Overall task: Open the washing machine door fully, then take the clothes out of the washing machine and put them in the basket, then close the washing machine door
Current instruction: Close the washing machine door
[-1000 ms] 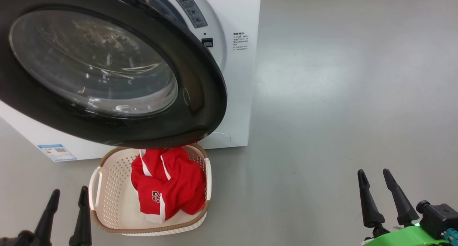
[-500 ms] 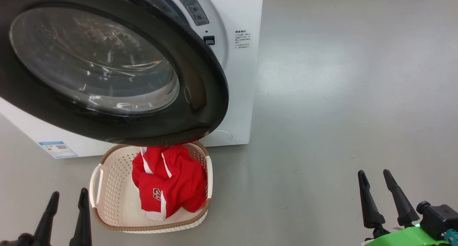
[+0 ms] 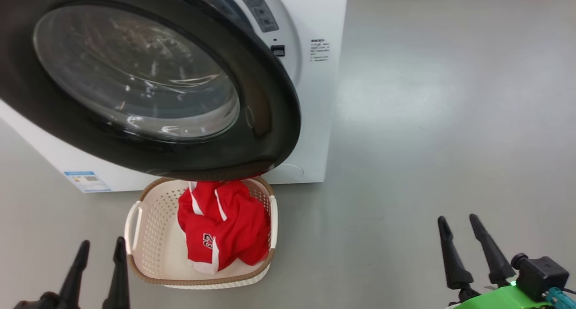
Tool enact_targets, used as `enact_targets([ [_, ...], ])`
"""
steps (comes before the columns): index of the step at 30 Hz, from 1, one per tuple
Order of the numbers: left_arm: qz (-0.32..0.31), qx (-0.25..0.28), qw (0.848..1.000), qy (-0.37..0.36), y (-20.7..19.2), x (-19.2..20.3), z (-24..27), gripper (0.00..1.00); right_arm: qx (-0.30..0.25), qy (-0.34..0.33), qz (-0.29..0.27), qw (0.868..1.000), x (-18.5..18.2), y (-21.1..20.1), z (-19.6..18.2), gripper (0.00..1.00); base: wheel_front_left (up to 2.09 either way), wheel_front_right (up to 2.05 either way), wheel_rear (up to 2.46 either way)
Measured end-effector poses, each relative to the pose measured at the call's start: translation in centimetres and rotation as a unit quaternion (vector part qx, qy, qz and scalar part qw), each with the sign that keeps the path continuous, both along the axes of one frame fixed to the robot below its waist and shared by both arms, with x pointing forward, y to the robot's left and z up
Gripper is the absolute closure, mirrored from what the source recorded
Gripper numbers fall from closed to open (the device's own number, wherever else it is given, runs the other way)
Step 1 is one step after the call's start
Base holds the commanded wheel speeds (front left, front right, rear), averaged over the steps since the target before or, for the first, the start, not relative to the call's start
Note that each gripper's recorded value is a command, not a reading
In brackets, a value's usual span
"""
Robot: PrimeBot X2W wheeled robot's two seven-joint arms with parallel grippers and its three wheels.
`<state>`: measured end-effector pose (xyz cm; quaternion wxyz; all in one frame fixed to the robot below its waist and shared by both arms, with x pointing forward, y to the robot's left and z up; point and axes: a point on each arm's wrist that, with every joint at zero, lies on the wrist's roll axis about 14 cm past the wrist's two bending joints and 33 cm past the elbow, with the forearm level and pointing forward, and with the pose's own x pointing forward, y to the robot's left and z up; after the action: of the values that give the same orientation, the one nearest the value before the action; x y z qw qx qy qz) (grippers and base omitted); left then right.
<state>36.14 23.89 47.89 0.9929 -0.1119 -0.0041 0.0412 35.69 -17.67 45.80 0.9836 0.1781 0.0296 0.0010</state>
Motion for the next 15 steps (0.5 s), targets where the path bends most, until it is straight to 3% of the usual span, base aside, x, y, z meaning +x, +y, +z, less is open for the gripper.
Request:
enact_targets([
  [1,0.001,-0.003,1.0,0.0,-0.1,-0.1,0.0,0.0,0.001,-0.001,0.008,1.0,0.2,0.5,0.0,0.58,0.0,0.0,0.0],
  [3,0.003,-0.004,1.0,0.0,-0.1,-0.3,0.0,0.0,0.003,-0.003,0.018,1.0,0.4,1.2,0.1,1.0,0.0,0.0,0.0],
  [15,0.05,-0.011,0.999,-0.007,1.6,-3.2,0.4,0.0,0.025,-0.066,0.158,0.985,4.7,10.9,4.1,1.0,0.0,0.0,0.0],
])
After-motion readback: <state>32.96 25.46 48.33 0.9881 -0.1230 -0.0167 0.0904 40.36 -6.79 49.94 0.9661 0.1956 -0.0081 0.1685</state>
